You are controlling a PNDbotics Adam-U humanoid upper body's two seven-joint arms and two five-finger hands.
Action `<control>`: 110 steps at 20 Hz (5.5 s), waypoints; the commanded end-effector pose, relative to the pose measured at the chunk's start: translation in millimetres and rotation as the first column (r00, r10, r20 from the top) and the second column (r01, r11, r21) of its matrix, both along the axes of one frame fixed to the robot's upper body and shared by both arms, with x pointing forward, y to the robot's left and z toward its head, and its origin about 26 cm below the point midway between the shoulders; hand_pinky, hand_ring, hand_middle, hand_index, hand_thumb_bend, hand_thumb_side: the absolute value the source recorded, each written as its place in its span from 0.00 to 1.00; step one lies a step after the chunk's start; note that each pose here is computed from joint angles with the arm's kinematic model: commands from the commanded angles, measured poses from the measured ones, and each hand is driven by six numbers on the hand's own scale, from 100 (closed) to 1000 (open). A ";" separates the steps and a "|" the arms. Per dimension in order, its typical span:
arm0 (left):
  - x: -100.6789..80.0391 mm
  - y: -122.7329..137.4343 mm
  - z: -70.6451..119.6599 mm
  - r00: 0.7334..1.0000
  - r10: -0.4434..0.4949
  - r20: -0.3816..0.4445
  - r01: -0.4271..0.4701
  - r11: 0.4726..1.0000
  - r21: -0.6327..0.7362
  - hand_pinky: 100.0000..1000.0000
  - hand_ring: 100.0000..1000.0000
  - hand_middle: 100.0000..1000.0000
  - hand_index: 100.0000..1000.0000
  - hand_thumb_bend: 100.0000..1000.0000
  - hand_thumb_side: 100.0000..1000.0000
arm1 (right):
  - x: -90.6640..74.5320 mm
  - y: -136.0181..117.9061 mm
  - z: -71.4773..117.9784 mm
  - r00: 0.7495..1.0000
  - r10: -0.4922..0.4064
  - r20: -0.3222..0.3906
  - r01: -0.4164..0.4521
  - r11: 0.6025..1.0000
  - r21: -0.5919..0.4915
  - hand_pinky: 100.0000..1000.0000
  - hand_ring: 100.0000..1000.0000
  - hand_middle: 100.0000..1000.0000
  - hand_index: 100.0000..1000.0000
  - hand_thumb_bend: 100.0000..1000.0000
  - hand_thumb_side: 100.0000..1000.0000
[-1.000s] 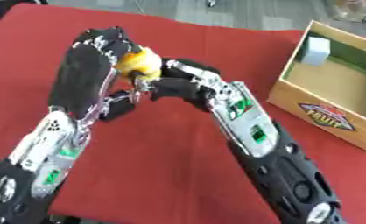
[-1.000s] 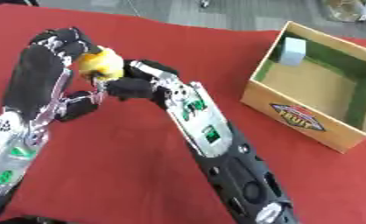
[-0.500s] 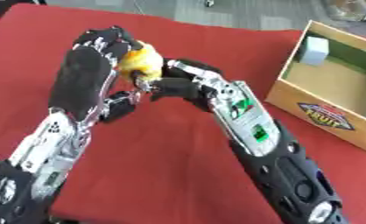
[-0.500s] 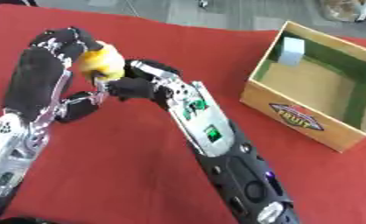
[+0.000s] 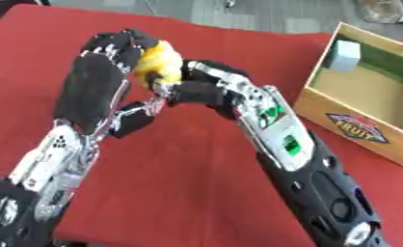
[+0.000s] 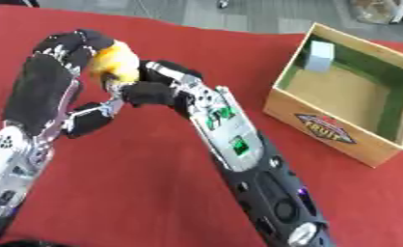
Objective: Pick up the objects with one hand, pass them to the other hand, and then place them into the box on the other side of the table.
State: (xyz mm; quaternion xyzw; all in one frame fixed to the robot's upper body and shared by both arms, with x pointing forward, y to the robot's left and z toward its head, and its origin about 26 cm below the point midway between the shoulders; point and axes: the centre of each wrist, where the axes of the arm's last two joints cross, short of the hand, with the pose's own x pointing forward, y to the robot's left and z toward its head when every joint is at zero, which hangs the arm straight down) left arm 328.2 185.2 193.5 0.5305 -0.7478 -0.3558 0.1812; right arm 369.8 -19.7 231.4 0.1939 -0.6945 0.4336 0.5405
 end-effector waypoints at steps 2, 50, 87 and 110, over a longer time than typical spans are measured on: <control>1.2 6.4 2.8 0.998 0.046 0.033 -0.046 0.999 0.001 0.78 0.60 0.70 0.81 1.00 0.21 | -8.3 0.5 18.5 0.998 0.033 0.052 -0.035 0.999 0.036 0.75 0.74 0.42 0.54 0.00 0.33; 4.9 29.9 -2.4 0.983 0.167 0.078 -0.162 0.985 -0.064 0.80 0.62 0.72 0.98 1.00 0.51 | -9.5 -22.3 35.8 0.999 0.021 0.045 -0.024 0.997 0.078 0.75 0.75 0.42 0.54 0.00 0.32; -6.3 56.6 -11.8 0.980 0.194 0.047 -0.189 0.978 -0.088 0.76 0.54 0.66 0.82 0.84 0.35 | 3.4 -50.7 59.7 0.982 -0.119 0.144 0.100 0.986 0.130 0.75 0.75 0.42 0.56 0.00 0.24; -15.9 92.0 11.9 0.938 0.318 0.142 -0.269 0.921 -0.283 0.75 0.51 0.63 0.73 0.70 0.31 | 72.9 -221.2 96.1 0.768 -0.364 0.527 0.481 0.871 -0.100 0.73 0.71 0.41 0.53 0.10 0.00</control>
